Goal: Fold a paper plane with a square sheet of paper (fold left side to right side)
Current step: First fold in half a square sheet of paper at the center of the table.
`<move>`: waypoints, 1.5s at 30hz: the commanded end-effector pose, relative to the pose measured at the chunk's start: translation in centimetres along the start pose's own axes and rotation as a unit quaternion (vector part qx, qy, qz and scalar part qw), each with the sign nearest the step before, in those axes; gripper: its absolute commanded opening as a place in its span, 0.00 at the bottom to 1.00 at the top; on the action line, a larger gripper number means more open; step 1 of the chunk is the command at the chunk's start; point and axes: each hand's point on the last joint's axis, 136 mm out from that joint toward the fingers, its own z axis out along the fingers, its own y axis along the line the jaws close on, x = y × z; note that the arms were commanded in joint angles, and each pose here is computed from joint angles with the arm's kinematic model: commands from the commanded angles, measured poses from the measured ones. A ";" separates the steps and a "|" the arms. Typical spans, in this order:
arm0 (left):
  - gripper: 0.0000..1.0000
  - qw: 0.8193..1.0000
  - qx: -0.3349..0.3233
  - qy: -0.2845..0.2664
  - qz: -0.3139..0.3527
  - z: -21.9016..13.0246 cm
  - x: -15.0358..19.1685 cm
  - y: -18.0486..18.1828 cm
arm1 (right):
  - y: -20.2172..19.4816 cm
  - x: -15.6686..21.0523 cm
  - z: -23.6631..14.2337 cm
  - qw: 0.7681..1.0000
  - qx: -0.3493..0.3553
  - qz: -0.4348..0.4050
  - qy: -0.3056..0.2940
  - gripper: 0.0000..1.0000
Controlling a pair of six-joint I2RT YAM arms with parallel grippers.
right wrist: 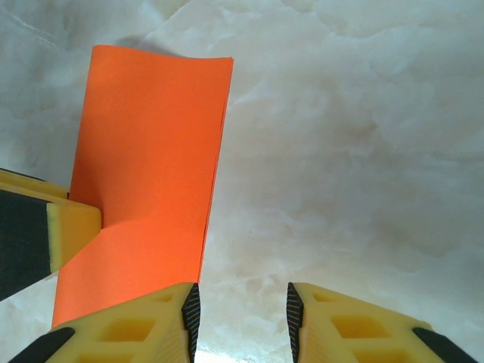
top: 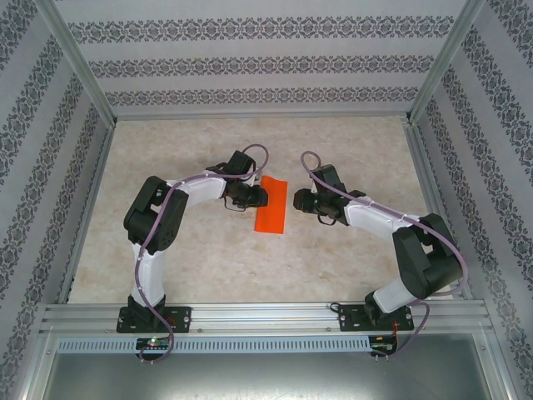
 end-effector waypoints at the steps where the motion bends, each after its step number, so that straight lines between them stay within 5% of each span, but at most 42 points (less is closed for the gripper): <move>1: 0.33 0.999 -0.026 0.027 0.002 0.9 1.4 0.8 | 0.3 -0.6 -0.7 1.000 -0.016 0.012 -0.015 0.37; 42: 0.35 0.998 -0.039 0.039 0.020 1.2 1.6 0.6 | 1.1 -0.1 -0.1 0.999 -0.035 0.013 -0.001 0.37; 45: 0.35 0.998 -0.040 0.040 0.020 1.2 1.7 0.6 | 2.0 -0.2 0.2 0.998 -0.057 0.020 0.004 0.31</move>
